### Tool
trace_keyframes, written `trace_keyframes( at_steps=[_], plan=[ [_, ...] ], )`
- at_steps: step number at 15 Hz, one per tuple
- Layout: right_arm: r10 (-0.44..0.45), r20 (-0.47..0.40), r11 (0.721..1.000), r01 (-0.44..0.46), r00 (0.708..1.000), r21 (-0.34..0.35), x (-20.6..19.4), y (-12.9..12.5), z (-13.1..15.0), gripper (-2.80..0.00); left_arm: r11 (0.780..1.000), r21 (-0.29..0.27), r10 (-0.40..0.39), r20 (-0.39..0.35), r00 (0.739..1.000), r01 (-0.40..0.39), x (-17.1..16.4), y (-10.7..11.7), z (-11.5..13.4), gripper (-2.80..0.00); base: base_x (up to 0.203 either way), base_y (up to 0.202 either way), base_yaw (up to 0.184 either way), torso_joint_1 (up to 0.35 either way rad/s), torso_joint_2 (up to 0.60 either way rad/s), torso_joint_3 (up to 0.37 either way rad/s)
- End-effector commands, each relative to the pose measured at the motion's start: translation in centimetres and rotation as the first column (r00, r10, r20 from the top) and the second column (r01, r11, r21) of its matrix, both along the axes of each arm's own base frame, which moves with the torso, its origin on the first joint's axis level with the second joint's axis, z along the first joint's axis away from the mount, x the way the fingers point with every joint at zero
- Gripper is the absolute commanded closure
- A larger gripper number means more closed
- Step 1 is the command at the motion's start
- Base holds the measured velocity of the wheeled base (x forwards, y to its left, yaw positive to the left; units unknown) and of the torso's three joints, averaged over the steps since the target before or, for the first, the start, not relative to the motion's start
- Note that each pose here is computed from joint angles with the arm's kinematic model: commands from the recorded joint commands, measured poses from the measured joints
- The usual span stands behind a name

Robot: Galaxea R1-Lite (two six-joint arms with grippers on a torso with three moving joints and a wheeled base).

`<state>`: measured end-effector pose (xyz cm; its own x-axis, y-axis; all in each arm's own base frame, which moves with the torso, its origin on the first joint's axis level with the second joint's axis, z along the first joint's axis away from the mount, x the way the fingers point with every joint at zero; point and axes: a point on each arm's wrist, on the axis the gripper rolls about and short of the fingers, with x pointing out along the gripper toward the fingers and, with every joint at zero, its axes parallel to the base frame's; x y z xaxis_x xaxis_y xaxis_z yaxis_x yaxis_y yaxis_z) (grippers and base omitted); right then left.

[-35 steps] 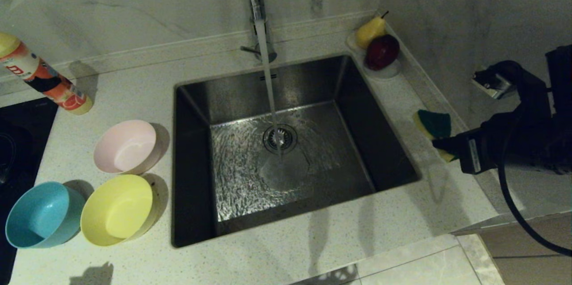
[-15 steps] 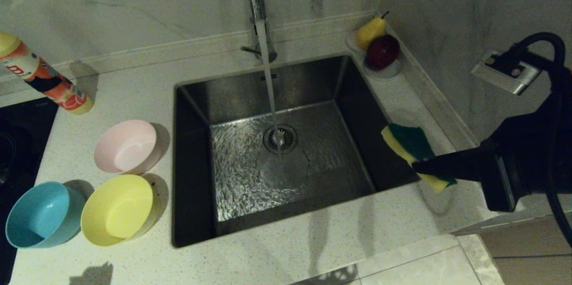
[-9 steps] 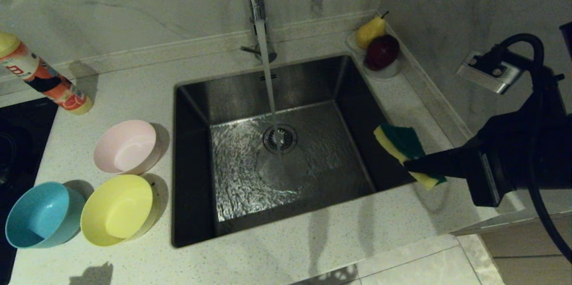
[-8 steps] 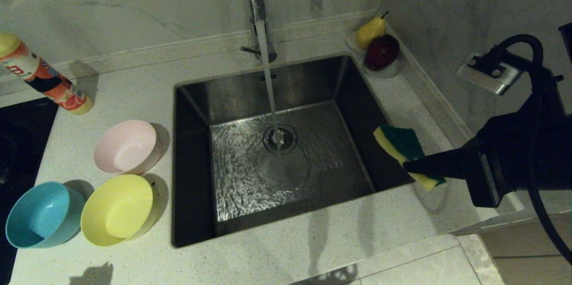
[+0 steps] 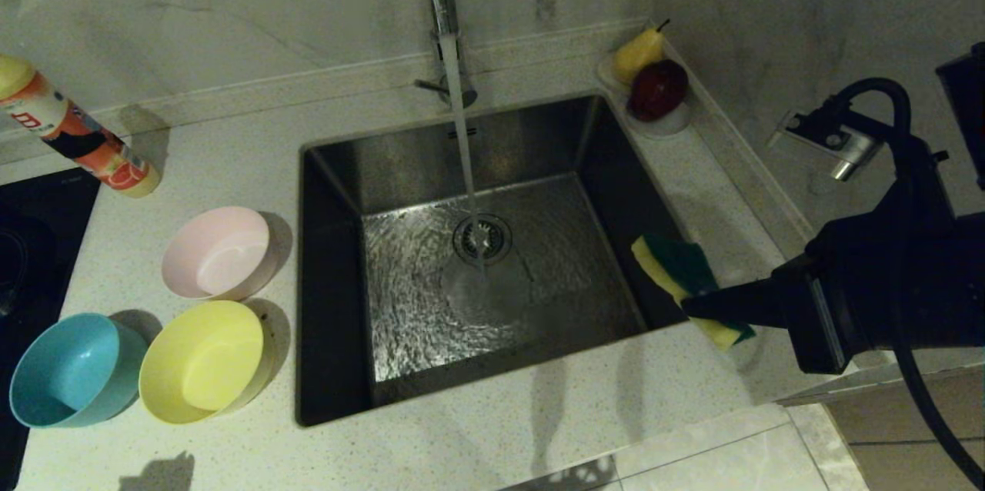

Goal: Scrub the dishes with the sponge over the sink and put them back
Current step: Pick up a bowl and the sponge

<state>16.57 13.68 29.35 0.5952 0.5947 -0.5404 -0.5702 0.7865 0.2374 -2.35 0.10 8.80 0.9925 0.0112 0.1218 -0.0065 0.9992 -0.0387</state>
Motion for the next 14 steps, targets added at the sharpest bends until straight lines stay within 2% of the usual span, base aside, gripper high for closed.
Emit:
trace_keyframes(
  at_steps=[1, 5, 7, 8, 11, 12, 13, 14],
  plan=[
    [0.000, -0.005, 1.000, 0.000, 1.000, -0.004, -0.1, -0.1, -0.1, 0.00, 1.000, -0.001, 0.004, -0.036, 0.999, -0.004, 0.3, 0.0, -1.1, 0.00, 0.000, 0.000, 0.000, 0.000, 0.00, 0.000],
    [-0.005, -0.058, 1.000, 0.003, 0.998, -0.021, -0.2, 0.2, -1.3, 0.00, 1.000, -0.009, 0.003, -0.027, 1.000, -0.003, 0.3, 0.0, -1.0, 0.00, 0.000, 0.000, 0.000, 0.000, 0.00, 0.000],
    [-0.003, -0.054, 1.000, 0.001, 0.999, -0.020, -0.3, 0.1, -1.2, 0.00, 1.000, -0.012, 0.004, -0.036, 0.999, -0.004, 0.3, 0.0, -1.0, 0.00, 0.000, 0.000, 0.000, 0.000, 0.00, 0.000],
    [-0.002, -0.051, 1.000, 0.001, 0.999, -0.014, -0.4, 0.0, -1.1, 0.00, 1.000, -0.015, 0.009, -0.006, 1.000, -0.009, 0.0, 0.0, 0.3, 0.00, 0.000, 0.000, 0.000, 0.000, 0.00, 0.000],
    [-0.002, -0.045, 1.000, 0.002, 0.999, -0.005, -0.4, 0.0, -1.0, 0.00, 0.998, -0.048, 0.041, 0.077, 0.996, -0.038, -0.8, 0.1, 6.8, 0.00, 0.000, 0.000, 0.000, 0.000, 0.00, 0.000],
    [-0.002, -0.036, 1.000, 0.002, 0.999, 0.003, -0.5, -0.1, -0.7, 0.00, 0.994, -0.058, 0.097, 0.083, 0.992, -0.092, -0.9, 0.2, 8.6, 0.00, 0.000, 0.000, 0.000, 0.000, 0.00, 0.000],
    [0.000, -0.031, 1.000, 0.000, 1.000, 0.007, -0.6, -0.1, -0.5, 0.00, 0.976, -0.058, 0.212, 0.063, 0.975, -0.208, -0.7, 0.5, 10.1, 0.00, 0.000, 0.000, 0.000, 0.000, 0.00, 0.000],
    [0.000, -0.027, 1.000, 0.000, 1.000, 0.010, -0.6, -0.2, -0.3, 0.00, 0.962, -0.042, 0.274, 0.059, 0.960, -0.271, -0.9, 0.6, 11.4, 0.00, 0.000, 0.000, 0.000, 0.000, 0.00, 0.000]
  ],
)
